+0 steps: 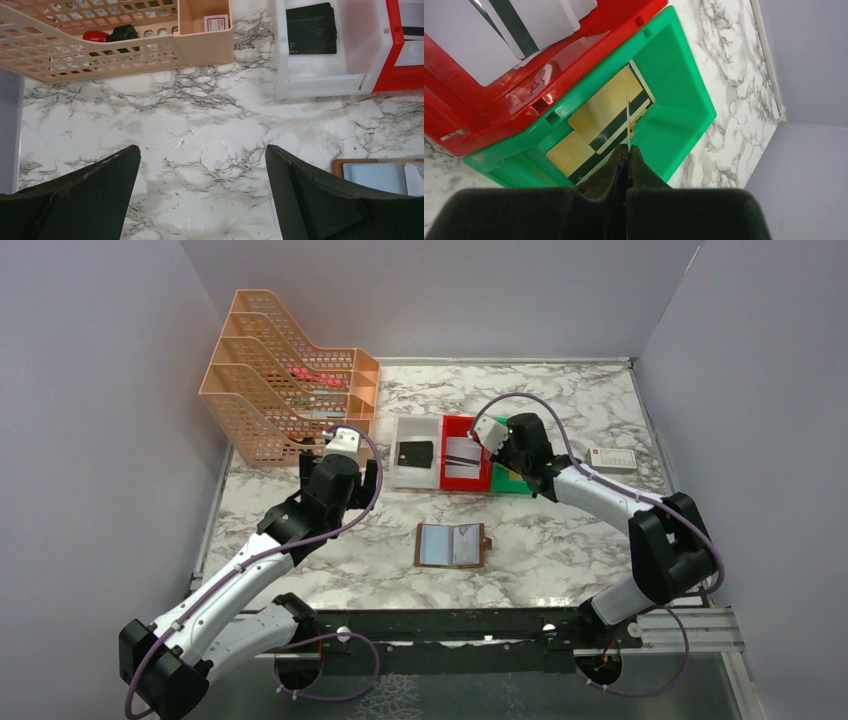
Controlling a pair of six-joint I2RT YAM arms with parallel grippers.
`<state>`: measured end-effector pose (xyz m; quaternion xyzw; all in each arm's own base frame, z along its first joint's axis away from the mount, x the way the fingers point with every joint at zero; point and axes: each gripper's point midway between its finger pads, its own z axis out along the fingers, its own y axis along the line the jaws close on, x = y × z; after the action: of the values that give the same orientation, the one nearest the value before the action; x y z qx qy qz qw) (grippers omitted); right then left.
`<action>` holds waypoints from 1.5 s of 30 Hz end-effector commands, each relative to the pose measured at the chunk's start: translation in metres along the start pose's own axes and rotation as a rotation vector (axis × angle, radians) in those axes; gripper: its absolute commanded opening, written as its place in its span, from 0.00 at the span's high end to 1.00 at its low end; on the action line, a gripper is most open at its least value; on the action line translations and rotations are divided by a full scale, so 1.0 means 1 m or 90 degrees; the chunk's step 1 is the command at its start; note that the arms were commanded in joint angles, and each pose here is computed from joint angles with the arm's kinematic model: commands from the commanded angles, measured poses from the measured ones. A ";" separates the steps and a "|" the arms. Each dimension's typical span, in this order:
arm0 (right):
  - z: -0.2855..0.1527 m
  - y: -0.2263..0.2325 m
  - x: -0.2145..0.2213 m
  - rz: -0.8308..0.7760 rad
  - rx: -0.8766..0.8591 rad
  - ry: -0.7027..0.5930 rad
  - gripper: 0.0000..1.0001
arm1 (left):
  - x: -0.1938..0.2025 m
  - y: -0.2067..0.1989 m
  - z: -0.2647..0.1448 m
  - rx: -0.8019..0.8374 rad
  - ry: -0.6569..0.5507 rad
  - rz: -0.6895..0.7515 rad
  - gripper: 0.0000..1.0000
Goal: Take the credit cards out of the card holder
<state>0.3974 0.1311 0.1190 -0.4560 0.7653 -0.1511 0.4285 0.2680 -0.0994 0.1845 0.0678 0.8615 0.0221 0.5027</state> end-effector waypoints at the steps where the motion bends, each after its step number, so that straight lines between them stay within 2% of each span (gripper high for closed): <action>1: 0.016 -0.016 0.004 -0.090 0.016 0.016 0.97 | -0.001 0.005 0.000 -0.014 -0.003 0.006 0.01; 14: 0.041 -0.020 0.005 -0.151 -0.001 -0.010 0.94 | -0.001 0.004 0.001 -0.009 -0.001 0.009 0.01; 23: 0.049 -0.018 -0.007 -0.160 -0.025 -0.061 0.91 | 0.000 0.003 0.001 -0.006 0.000 0.011 0.01; 45: 0.056 0.011 0.025 -0.168 -0.116 -0.022 0.87 | 0.001 0.000 0.002 0.002 0.004 0.012 0.01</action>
<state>0.4300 0.1203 0.0729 -0.5803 0.7054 -0.1465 0.3797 0.2685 -0.0995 0.1823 0.0721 0.8630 0.0256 0.4993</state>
